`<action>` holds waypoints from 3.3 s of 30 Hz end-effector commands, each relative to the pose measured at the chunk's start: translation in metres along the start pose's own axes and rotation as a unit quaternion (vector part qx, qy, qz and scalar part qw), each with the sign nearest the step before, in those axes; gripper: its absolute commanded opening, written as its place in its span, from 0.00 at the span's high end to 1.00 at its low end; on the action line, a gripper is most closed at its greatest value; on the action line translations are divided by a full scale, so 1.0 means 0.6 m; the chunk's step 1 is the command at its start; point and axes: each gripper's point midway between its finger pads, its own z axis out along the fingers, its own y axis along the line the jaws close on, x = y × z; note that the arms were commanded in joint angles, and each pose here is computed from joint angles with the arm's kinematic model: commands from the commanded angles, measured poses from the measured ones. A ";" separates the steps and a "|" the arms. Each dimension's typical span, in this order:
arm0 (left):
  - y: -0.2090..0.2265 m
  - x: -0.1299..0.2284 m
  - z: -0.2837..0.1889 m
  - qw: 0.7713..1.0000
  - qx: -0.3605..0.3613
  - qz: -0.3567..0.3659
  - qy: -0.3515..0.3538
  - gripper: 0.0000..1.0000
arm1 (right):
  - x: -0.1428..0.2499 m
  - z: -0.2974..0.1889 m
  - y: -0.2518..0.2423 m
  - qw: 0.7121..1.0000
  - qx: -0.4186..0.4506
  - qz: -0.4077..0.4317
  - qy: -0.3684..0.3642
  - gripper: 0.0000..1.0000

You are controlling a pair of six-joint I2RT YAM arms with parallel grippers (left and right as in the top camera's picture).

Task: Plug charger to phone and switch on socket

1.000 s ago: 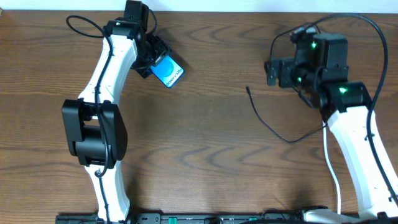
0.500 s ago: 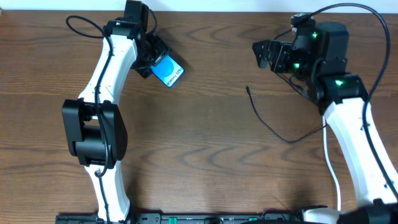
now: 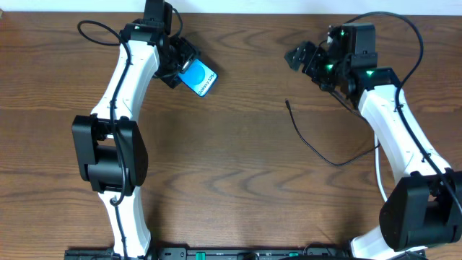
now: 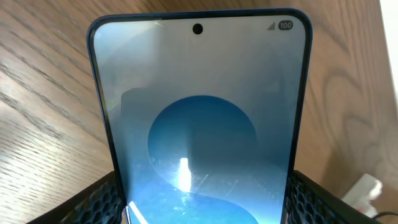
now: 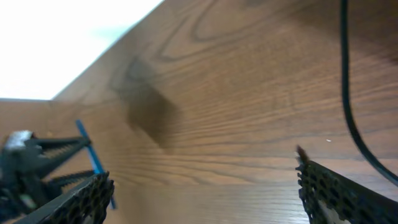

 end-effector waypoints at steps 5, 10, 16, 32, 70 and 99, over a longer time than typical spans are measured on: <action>-0.062 0.019 -0.047 0.996 0.081 -0.015 0.033 0.93 | 0.013 0.001 0.020 0.998 -0.004 0.055 0.019 0.04; -0.080 0.042 -0.053 0.991 0.111 -0.015 0.074 0.93 | 0.044 0.006 0.008 0.996 0.009 0.067 0.056 0.04; -0.088 0.052 -0.058 0.987 0.126 -0.013 0.095 0.93 | 0.066 0.014 0.071 0.991 -0.094 -0.016 0.099 0.01; -0.096 0.062 -0.064 0.983 0.142 -0.013 0.117 0.92 | 0.118 0.046 0.148 0.963 -0.207 -0.089 0.149 0.01; -0.120 0.080 -0.077 0.960 0.157 -0.145 0.179 0.93 | 0.138 0.092 0.184 0.970 -0.162 -0.159 0.085 0.03; -0.126 0.094 -0.082 0.956 0.163 -0.141 0.200 0.93 | 0.161 0.148 0.196 0.969 -0.160 -0.175 0.070 0.30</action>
